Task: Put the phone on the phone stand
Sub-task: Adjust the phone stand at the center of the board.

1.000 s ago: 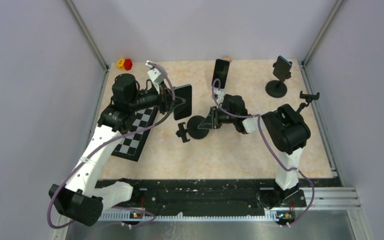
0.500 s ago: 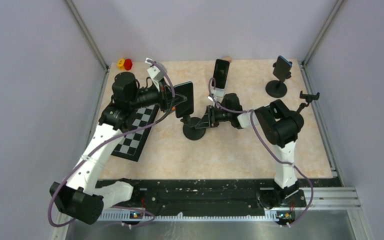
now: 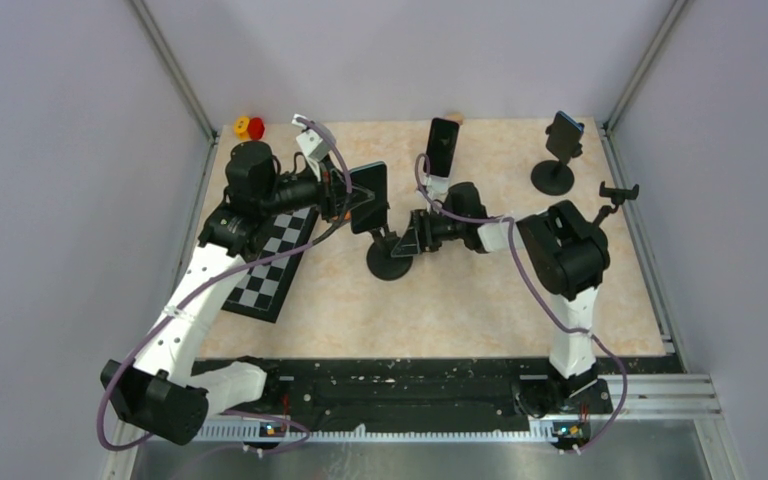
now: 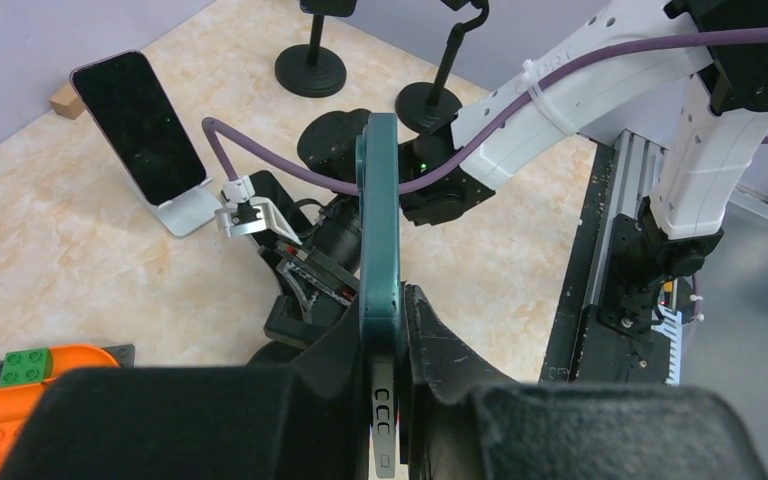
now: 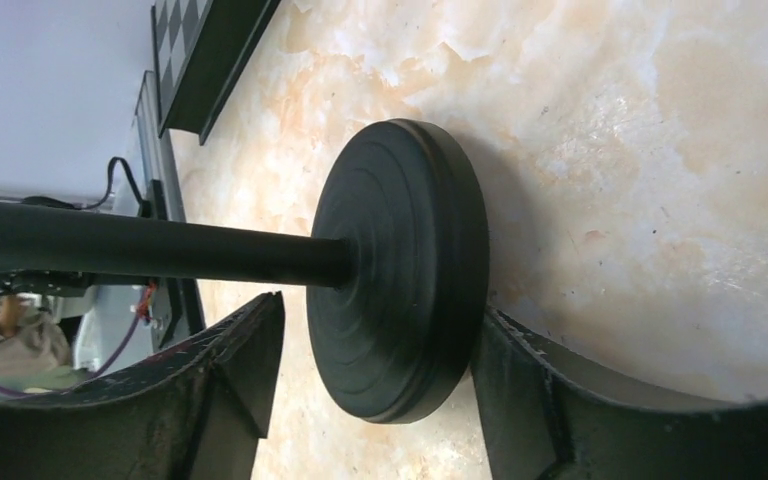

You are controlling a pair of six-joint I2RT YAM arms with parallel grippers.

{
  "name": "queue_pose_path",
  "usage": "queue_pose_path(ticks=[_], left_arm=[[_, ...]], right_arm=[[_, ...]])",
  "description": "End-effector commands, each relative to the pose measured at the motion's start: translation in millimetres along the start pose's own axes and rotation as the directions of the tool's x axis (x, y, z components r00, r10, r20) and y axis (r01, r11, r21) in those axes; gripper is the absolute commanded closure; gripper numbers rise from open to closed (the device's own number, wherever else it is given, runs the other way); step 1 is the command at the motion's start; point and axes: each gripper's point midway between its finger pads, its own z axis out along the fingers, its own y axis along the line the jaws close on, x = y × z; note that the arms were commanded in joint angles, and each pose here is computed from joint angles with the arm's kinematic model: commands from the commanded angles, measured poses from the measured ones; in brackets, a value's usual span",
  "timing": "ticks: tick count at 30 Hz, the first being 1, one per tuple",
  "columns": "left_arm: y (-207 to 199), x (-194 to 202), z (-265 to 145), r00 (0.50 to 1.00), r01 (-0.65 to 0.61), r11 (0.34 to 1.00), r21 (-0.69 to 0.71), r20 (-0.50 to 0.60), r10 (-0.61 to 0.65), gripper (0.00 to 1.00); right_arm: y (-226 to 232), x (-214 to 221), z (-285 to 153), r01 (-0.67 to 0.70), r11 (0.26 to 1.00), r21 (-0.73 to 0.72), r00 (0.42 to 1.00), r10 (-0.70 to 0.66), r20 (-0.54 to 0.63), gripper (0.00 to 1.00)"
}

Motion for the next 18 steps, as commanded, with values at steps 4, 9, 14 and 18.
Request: queue_pose_path(ticks=[4, 9, 14, 18], left_arm=[[-8, -29, -4, 0.993, -0.093, 0.995, 0.020, 0.078, 0.091, 1.00], [-8, -27, -2, 0.993, -0.088, 0.996, 0.030, 0.082, 0.085, 1.00], [-11, -26, -1, 0.993, -0.090, 0.994, 0.056, 0.086, 0.085, 1.00], [-12, -25, 1, 0.993, -0.088, 0.994, 0.071, 0.088, 0.081, 1.00]], right_arm=[[-15, -5, -20, 0.116, 0.979, 0.165, 0.993, -0.117, -0.006, 0.25], [-14, -5, -30, 0.172, 0.965, 0.197, 0.985, -0.171, -0.018, 0.22], [-15, -14, -48, 0.270, 0.930, 0.251, 0.962, -0.274, -0.018, 0.18], [-5, -26, -64, 0.337, 0.902, 0.268, 0.937, -0.349, -0.005, 0.15]])
